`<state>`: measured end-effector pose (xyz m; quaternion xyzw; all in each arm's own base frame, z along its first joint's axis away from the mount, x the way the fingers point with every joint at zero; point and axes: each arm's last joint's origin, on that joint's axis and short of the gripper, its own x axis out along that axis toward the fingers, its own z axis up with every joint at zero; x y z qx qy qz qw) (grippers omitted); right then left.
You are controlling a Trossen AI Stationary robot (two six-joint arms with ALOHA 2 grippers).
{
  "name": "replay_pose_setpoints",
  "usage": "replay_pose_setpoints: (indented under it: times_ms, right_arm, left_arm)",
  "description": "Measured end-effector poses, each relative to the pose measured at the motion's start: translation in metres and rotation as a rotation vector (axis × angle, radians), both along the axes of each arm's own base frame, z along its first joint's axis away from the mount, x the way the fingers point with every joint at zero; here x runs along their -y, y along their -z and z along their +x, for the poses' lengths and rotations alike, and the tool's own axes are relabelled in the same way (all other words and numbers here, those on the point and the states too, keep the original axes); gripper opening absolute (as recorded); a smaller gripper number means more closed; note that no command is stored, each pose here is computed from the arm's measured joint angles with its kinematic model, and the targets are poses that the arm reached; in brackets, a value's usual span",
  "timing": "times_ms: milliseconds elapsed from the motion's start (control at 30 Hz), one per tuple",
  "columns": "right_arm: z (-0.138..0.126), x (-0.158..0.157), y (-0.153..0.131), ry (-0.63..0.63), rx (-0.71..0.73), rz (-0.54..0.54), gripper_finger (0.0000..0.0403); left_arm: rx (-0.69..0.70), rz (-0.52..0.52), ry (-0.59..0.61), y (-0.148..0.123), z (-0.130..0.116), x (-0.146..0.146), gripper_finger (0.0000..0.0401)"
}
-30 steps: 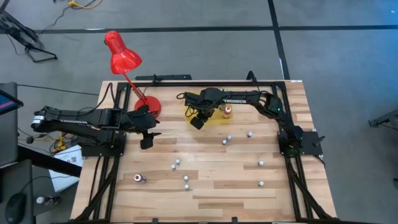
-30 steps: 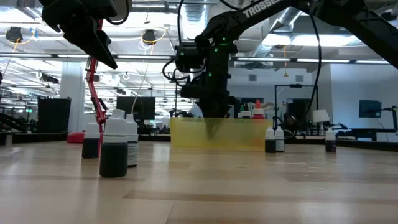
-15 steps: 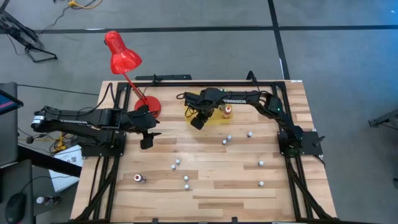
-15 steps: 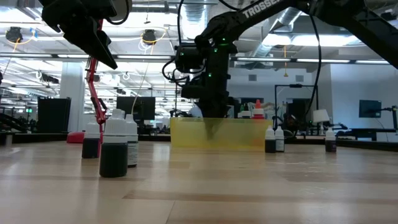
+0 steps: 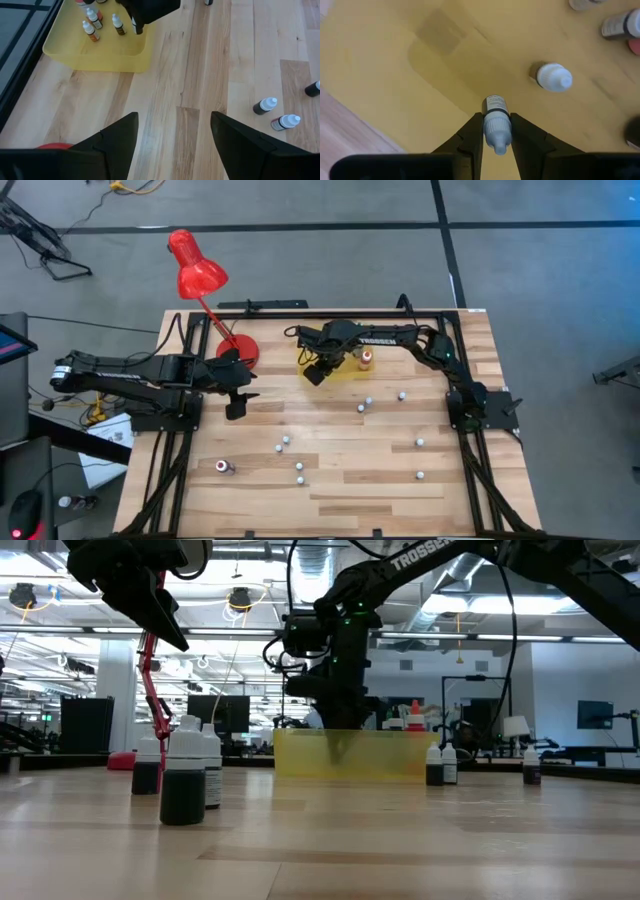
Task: Pick & Place food coloring
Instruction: Put the small black food coloring bottle into the yellow bin
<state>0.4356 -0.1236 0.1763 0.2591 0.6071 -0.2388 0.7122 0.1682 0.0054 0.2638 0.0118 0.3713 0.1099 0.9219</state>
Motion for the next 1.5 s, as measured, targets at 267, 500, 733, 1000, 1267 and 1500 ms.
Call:
replay_pose_setpoints:
  times_ms: [267,500,733,1000,1267,1500]
  right_arm:
    - [0.0031,0.0005,-0.0005,-0.001,0.031,-0.010,0.0081]
    - [0.0030,0.0006,-0.0005,-0.031,0.030,-0.012,0.0081]
    - [0.0039,0.0001,-0.0006,-0.094,0.036,-0.024,0.0081]
    - [0.0048,-0.0022,-0.0006,-0.100,0.039,-0.023,0.0081]
    - [0.0035,-0.0024,-0.0004,-0.058,0.028,-0.010,0.0081]
    - [0.0044,-0.0047,-0.0004,-0.148,0.029,-0.024,0.0081]
  left_arm:
    - [0.000,0.000,0.000,0.0000,0.0000,0.0000,0.0242]
    - [-0.001,0.000,0.000,0.0001,-0.0001,0.0000,0.0242]
    - [-0.004,0.011,0.011,0.0001,0.0000,0.0000,0.0242]
    - [-0.004,0.011,0.011,0.0001,0.0000,0.0000,0.0242]
    - [-0.005,0.011,0.011,0.0001,-0.0001,0.0000,0.0242]
    - [-0.011,0.011,0.011,0.0005,-0.0005,0.0000,0.0242]
